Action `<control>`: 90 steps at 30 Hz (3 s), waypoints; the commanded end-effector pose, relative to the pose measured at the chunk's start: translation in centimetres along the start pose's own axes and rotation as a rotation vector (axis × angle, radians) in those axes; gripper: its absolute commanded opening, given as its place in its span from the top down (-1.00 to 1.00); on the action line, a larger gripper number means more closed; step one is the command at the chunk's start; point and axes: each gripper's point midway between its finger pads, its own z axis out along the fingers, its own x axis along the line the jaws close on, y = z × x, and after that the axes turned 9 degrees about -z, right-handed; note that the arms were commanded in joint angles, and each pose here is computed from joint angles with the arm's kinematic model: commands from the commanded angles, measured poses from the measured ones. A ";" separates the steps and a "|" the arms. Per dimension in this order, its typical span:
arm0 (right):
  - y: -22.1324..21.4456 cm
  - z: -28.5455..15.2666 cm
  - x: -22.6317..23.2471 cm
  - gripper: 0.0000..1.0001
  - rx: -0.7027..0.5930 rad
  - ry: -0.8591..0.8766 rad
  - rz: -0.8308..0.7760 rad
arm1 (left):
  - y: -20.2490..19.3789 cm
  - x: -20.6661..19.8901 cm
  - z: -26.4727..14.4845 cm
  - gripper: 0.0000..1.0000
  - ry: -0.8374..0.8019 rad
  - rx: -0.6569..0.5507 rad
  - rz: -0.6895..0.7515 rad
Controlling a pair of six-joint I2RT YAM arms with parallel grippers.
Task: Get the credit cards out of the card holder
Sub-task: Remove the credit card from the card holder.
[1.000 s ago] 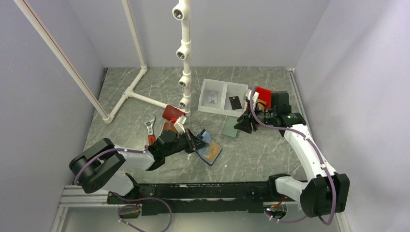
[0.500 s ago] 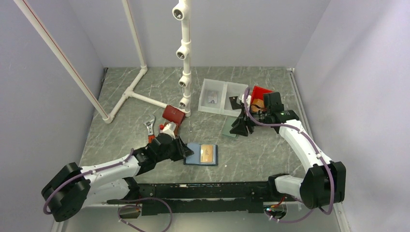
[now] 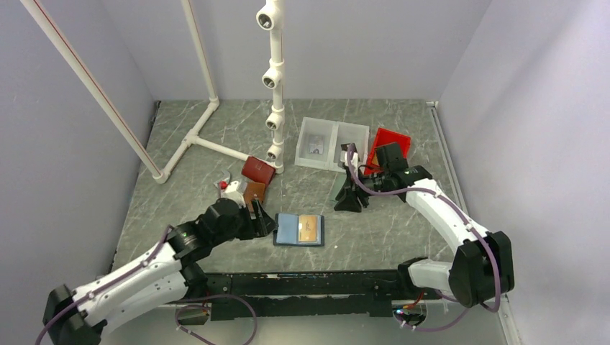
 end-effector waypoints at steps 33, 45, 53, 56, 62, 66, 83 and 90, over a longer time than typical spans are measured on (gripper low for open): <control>-4.9 4.9 1.6 0.17 0.140 0.107 -0.371 | -1.3 -7.7 2.7 -0.83 -0.424 0.068 -0.001; -5.0 6.4 1.8 0.42 0.182 0.119 -0.366 | -2.4 -6.8 5.4 -0.62 -0.360 0.124 -0.022; -4.9 8.3 1.9 0.88 0.245 0.120 -0.319 | -2.5 -7.1 6.8 -0.32 -0.341 0.142 -0.013; -5.1 9.0 1.9 0.96 0.271 0.115 -0.308 | -2.6 -6.3 7.2 -0.21 -0.306 0.140 -0.014; -5.3 9.9 1.7 1.00 0.295 0.093 -0.285 | -2.5 -5.2 7.9 0.09 -0.266 0.122 -0.010; -5.7 10.3 1.4 1.00 0.314 0.079 -0.276 | -2.7 -5.3 8.4 0.19 -0.264 0.133 0.001; -7.7 11.3 0.5 1.00 0.411 0.037 -0.246 | -3.1 -4.0 10.4 0.20 -0.198 0.153 -0.017; -8.8 11.7 0.6 1.00 0.452 0.049 -0.235 | -3.2 -3.2 10.6 0.21 -0.192 0.149 -0.050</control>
